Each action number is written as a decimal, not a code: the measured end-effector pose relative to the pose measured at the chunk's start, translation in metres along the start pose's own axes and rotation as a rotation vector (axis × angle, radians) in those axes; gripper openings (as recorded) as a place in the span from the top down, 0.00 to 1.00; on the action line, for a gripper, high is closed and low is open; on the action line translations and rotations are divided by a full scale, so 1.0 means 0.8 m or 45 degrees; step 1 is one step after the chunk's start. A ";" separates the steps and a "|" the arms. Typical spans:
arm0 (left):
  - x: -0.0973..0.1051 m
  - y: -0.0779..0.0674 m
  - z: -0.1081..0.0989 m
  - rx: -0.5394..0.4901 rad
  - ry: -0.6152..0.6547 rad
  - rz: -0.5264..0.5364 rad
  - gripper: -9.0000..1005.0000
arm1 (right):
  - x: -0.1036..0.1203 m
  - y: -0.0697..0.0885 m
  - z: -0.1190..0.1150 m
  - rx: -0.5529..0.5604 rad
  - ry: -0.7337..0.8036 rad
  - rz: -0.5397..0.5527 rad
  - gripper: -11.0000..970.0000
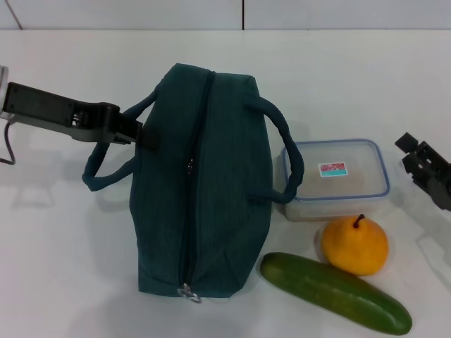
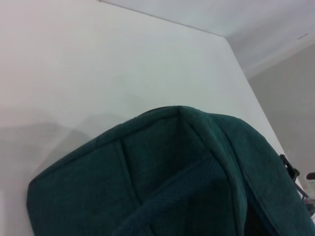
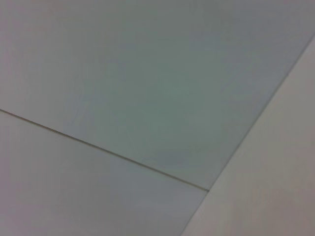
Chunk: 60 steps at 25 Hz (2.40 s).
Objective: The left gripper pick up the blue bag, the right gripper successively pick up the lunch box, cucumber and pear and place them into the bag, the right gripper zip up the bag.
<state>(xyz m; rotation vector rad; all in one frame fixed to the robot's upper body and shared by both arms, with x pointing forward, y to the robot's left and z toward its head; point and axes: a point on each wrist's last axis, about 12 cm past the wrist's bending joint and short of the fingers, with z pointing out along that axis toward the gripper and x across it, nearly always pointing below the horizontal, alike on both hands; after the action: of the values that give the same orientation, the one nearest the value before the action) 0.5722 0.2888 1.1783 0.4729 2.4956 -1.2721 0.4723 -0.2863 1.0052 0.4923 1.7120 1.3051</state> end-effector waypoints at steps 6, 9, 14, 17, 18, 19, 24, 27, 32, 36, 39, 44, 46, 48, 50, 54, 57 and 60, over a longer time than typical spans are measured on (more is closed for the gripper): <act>0.000 0.000 -0.001 -0.001 -0.001 0.000 0.94 | 0.012 0.001 0.001 -0.002 0.015 0.083 0.18; 0.000 0.000 0.000 -0.001 0.000 0.000 0.94 | 0.015 0.002 0.002 0.002 0.020 0.100 0.18; 0.000 0.000 0.000 0.000 -0.001 0.003 0.94 | 0.018 0.003 0.006 0.002 0.021 0.117 0.18; 0.000 0.000 -0.001 -0.002 -0.002 0.006 0.94 | 0.017 0.004 0.010 -0.008 0.024 0.116 0.18; 0.000 0.001 -0.001 -0.002 -0.002 0.007 0.94 | 0.016 0.005 0.012 -0.012 0.024 0.117 0.18; 0.000 0.001 -0.001 -0.002 -0.002 0.007 0.94 | 0.014 0.006 0.014 -0.017 0.025 0.125 0.18; 0.000 0.000 -0.001 0.001 -0.002 0.009 0.94 | 0.010 0.010 0.023 -0.036 0.038 0.134 0.18; 0.000 0.000 -0.001 0.002 -0.002 0.009 0.94 | 0.009 0.012 0.029 -0.048 0.045 0.127 0.18; 0.000 0.000 0.000 0.005 -0.003 0.011 0.94 | 0.001 0.017 0.040 -0.071 0.053 0.098 0.18; 0.000 0.000 0.000 0.005 -0.002 0.012 0.94 | -0.007 0.015 0.043 -0.051 0.045 0.067 0.18; 0.001 0.000 0.000 0.005 -0.003 0.014 0.94 | -0.013 0.013 0.045 -0.037 0.038 0.044 0.18; 0.001 0.000 0.000 0.004 -0.004 0.020 0.94 | -0.015 0.010 0.047 -0.002 0.047 0.030 0.18; 0.000 0.000 0.000 0.005 -0.003 0.022 0.94 | -0.013 0.006 0.045 0.022 0.046 0.033 0.18; -0.001 -0.001 0.000 0.005 -0.003 0.025 0.94 | -0.012 0.003 0.043 0.049 0.044 0.038 0.18; -0.001 -0.001 0.000 0.004 -0.003 0.027 0.94 | -0.010 0.001 0.041 0.062 0.043 0.048 0.18; -0.004 -0.002 0.001 0.002 0.001 0.038 0.94 | -0.004 -0.003 0.031 0.077 0.037 0.106 0.19; -0.004 -0.002 0.001 0.001 0.000 0.049 0.94 | 0.002 -0.001 0.025 0.056 0.036 0.151 0.19; -0.004 -0.002 0.000 -0.001 -0.001 0.061 0.94 | 0.006 0.005 0.024 0.003 0.045 0.172 0.19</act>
<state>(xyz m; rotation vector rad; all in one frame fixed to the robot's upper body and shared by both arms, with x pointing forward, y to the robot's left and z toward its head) 0.5746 0.2871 1.1810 0.5286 2.4688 -1.2532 0.4851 -0.2705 1.0061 0.5983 1.7342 1.4156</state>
